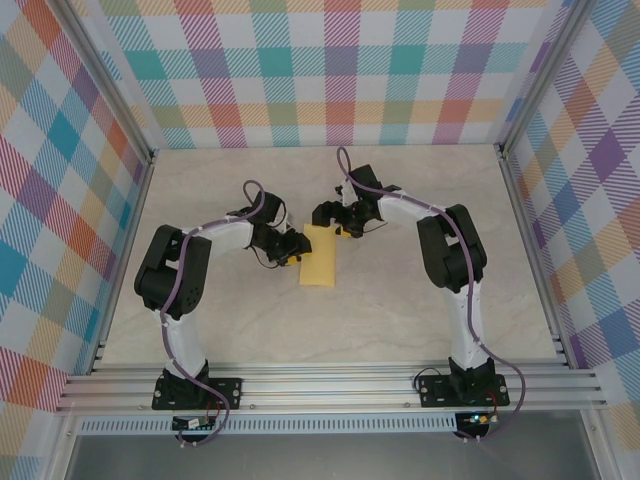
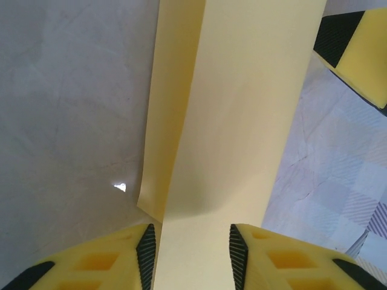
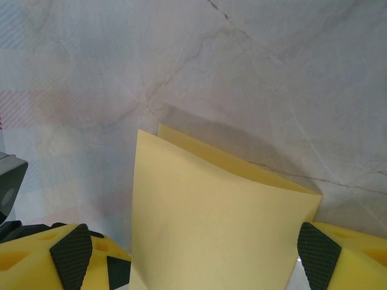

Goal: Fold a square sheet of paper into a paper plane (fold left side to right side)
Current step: Turn over the paper at the center of the table, then third fold the triangle at the center of the table.

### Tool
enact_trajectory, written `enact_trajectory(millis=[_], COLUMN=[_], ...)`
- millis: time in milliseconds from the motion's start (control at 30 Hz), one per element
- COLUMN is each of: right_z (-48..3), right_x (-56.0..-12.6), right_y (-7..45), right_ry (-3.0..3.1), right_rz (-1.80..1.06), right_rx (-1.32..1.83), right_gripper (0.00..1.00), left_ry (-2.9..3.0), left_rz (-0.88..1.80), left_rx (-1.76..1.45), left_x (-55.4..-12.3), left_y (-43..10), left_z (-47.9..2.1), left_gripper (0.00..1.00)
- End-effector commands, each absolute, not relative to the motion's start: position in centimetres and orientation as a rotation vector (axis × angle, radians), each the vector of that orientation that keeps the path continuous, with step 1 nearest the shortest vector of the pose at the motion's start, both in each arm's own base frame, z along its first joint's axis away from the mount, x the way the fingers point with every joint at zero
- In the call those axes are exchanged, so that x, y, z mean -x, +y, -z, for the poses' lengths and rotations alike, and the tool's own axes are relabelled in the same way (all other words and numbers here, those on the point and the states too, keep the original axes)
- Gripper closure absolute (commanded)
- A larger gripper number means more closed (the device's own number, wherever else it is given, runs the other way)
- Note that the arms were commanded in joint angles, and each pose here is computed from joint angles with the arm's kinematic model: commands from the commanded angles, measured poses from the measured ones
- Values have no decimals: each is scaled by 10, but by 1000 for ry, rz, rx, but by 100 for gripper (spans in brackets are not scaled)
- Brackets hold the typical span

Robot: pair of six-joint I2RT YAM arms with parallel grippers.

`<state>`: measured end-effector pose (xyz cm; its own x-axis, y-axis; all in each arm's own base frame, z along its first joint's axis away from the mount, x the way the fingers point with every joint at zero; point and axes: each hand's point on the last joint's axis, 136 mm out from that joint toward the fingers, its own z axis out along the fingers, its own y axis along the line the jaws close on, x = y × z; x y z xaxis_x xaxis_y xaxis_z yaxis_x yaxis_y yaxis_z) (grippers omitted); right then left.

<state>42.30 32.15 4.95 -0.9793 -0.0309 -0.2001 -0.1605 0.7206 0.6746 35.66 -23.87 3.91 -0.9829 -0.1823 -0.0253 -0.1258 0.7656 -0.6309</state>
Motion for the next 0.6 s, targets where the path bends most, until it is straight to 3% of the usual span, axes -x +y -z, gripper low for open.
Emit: enact_trajectory(millis=[0,333,567], right_z=[-25,-29,-72], right_x=[-409,-412,-417], right_y=[322,322,320], right_ry=[2833,2814,2646], right_rz=[-1072,-1064,-1059], right_rx=[166,183,283], right_gripper=[9,10,7], left_ry=[2880,2893,2885], left_rz=[1028,961,946], left_rx=[254,253,262], left_x=[-348,-340,-341], left_y=[-237,-226,-224], left_z=[-39,-39,-40], left_gripper=[66,85,99])
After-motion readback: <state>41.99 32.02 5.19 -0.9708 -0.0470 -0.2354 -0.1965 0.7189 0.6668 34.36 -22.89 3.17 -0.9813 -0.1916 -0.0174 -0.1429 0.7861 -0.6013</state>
